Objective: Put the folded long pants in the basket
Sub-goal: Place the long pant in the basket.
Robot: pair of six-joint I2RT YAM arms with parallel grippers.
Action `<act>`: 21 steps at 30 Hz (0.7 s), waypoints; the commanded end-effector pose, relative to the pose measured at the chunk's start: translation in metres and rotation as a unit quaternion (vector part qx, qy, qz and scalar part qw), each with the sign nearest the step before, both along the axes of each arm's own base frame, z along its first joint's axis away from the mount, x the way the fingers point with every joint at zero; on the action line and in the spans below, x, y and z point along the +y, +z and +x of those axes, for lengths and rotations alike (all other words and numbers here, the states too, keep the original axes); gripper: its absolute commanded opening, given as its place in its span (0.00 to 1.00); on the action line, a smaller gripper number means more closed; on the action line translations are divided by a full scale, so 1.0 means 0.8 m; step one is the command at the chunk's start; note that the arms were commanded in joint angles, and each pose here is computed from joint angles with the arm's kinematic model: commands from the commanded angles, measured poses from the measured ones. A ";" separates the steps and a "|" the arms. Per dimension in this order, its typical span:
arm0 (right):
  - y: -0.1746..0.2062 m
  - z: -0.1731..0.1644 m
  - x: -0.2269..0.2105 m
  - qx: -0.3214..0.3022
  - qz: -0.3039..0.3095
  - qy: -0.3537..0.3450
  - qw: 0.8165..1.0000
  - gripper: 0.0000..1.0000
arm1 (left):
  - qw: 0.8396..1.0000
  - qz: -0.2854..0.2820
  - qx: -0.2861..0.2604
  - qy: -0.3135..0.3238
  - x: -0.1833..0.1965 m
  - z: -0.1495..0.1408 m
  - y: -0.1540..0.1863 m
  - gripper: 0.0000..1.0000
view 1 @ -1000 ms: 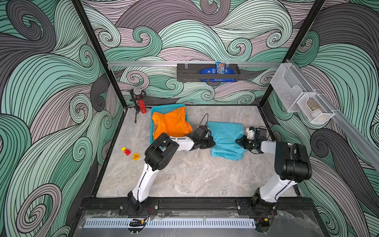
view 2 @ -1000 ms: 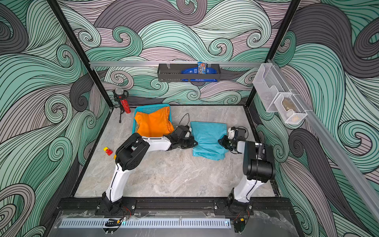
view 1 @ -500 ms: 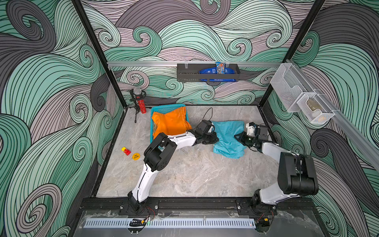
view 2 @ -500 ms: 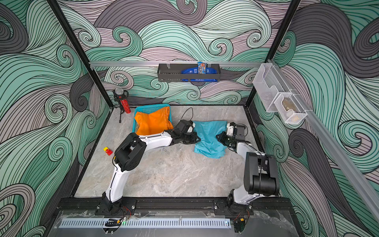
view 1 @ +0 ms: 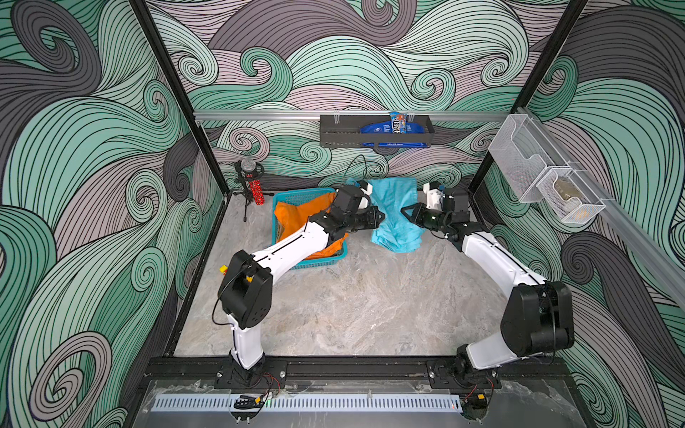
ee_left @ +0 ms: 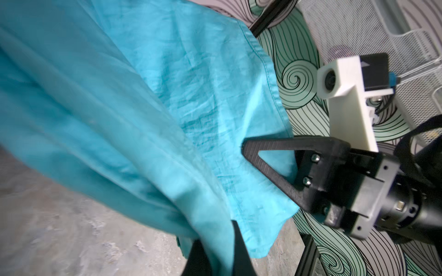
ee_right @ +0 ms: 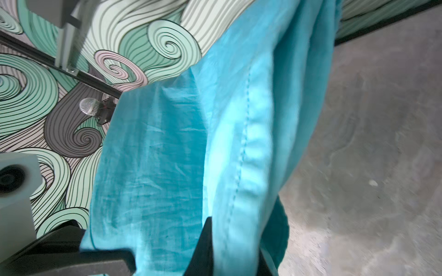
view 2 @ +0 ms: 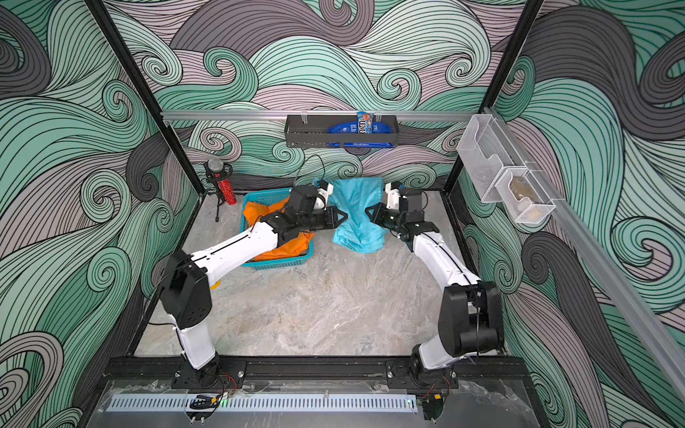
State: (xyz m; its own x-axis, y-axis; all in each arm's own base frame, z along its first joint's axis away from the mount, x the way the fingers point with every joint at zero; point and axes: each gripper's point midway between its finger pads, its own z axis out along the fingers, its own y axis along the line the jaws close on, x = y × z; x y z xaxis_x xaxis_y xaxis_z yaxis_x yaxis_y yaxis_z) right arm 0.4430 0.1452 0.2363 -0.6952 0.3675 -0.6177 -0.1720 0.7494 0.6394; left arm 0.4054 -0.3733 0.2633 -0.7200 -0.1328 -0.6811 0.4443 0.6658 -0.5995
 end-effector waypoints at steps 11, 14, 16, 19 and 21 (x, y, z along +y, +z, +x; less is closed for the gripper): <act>0.084 0.017 0.171 -0.061 0.017 0.088 0.994 0.00 | 0.989 -0.017 -0.121 0.083 0.157 0.013 0.120 0.00; 0.081 0.015 0.213 -0.060 0.019 0.110 0.992 0.00 | 0.987 0.000 -0.114 0.116 0.204 0.015 0.101 0.00; 0.078 0.015 0.237 -0.062 0.017 0.120 0.991 0.00 | 0.985 0.004 -0.108 0.131 0.235 0.012 0.088 0.00; 0.070 0.014 0.269 -0.058 0.017 0.132 0.989 0.00 | 0.984 0.014 -0.090 0.153 0.276 0.012 0.060 0.00; 0.061 0.013 0.290 -0.053 0.019 0.144 0.988 0.00 | 0.981 0.023 -0.074 0.175 0.306 0.013 0.039 0.00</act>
